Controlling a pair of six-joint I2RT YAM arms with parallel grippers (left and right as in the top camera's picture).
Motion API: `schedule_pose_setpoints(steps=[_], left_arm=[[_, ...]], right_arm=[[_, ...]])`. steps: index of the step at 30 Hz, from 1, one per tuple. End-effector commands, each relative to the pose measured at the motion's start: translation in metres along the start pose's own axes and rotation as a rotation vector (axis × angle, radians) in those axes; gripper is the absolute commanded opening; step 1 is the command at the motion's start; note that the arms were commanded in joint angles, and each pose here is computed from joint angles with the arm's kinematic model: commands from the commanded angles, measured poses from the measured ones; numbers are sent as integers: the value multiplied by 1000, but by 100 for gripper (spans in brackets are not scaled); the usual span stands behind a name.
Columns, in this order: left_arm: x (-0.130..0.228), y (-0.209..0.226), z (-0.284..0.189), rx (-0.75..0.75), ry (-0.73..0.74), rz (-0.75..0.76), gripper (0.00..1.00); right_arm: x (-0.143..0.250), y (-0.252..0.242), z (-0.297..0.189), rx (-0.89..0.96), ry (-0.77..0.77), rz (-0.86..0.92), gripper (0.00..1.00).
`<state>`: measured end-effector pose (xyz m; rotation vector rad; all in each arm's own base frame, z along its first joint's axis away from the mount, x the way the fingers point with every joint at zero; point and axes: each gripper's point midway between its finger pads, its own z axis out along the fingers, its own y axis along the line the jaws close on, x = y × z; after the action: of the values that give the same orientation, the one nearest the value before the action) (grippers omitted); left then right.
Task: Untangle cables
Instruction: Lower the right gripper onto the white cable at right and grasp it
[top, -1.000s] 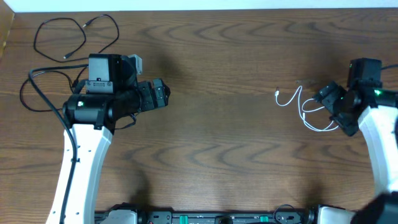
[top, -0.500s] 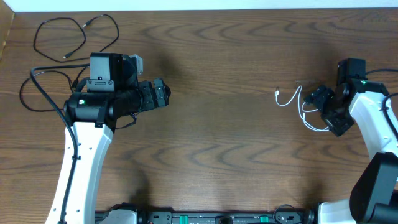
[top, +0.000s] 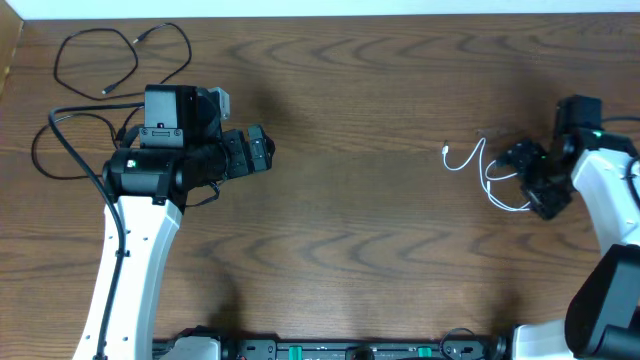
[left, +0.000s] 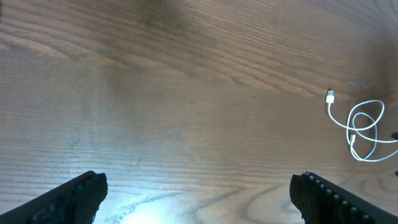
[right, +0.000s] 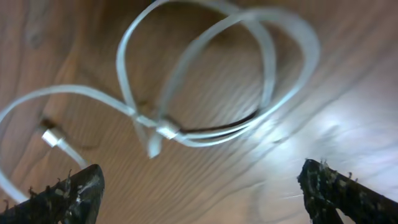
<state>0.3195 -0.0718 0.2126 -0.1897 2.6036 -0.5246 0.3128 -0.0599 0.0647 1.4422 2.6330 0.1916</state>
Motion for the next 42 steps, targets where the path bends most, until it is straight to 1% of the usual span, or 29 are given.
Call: schedule_pose_setpoints(steps=[1,4,6,8,13,15,19,20,24,26,31,35,37,42], left_arm=[[-3,1,0,-11,-9,20,99],[-4,1,1,-11,-9,20,99],[-4,2,4,-12,-5,19,99],[-4,2,5,-13,0,17,99],[-4,3,8,-16,10,13,99],[-4,3,8,-14,10,4,98],[-3,2,8,-9,13,3,99],[-3,2,8,-9,13,3,99],[-1,3,8,-11,19,1,99],[0,3,8,-12,23,-1,99],[0,3,8,-13,25,-2,99],[0,3,8,-13,25,-1,99],[0,3,8,-13,25,-2,99],[0,3,8,-13,24,-1,99]], right_arm=[[-18,-21,-3,44,-47,45,98],[-29,-25,-4,30,-71,75,96],[-34,-22,-5,15,-85,99,88],[-32,-19,-4,9,-86,123,87],[-31,0,-4,-46,-97,86,86],[-27,6,-4,-57,-94,73,80],[-28,10,-3,-54,-113,80,75],[-29,11,-3,-55,-121,78,73],[-34,6,-4,-29,-154,119,57],[-35,5,-4,-24,-160,130,52],[-33,4,-2,-22,-153,129,52],[-30,1,1,-15,-146,130,47],[-29,0,4,-14,-146,130,46],[-30,2,13,-45,-158,150,47]])
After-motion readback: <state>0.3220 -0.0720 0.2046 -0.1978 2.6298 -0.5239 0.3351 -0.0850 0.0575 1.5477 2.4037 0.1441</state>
